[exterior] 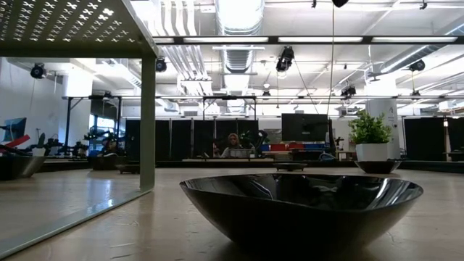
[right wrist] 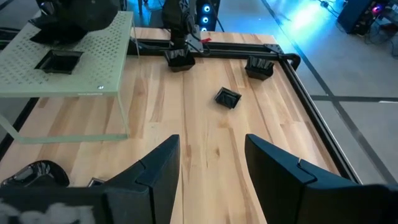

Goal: Pick & Place Mini shaped plates
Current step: Stack the black leaf shaped plate on top of the other black leaf shaped plate on the shelf

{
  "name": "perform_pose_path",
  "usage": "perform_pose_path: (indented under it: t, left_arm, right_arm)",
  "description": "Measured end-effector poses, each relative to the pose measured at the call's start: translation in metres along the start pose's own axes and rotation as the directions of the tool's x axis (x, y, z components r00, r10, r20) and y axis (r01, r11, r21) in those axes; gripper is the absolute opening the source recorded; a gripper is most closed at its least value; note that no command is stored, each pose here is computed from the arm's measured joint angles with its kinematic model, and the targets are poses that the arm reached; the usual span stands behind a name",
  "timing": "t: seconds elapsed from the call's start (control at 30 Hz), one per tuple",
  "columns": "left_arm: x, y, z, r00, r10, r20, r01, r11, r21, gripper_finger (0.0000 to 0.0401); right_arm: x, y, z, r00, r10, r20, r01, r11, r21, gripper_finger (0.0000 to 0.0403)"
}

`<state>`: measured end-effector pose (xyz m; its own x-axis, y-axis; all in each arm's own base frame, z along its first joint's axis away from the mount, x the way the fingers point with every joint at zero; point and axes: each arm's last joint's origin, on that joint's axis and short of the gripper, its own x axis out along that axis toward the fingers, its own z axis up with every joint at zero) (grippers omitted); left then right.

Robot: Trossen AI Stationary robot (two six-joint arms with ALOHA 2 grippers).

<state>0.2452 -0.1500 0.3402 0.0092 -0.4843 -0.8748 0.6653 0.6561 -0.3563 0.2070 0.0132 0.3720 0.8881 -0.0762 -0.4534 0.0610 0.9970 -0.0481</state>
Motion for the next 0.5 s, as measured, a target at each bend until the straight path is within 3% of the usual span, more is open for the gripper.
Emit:
perform_pose_path:
  t: [0.2,0.4,0.5]
  left_arm:
    - [-0.0017,-0.0004,-0.0015,1.0,0.01,0.005,-0.01,1.0,-0.003,0.0]
    - [-0.0011,0.0006,-0.0015,1.0,0.014,0.003,-0.013,0.992,-0.128,0.0]
    - [-0.0013,0.0004,-0.0017,1.0,0.013,0.002,-0.013,0.995,-0.095,0.0]
  right_arm:
    - [0.0001,0.0001,-0.0002,1.0,0.002,-0.001,-0.002,1.0,0.001,0.0178]
    - [0.0001,0.0001,-0.0003,1.0,0.002,-0.003,-0.002,1.0,0.004,0.0178]
    - [0.0001,0.0001,-0.0003,1.0,0.002,-0.003,-0.002,1.0,0.022,0.0178]
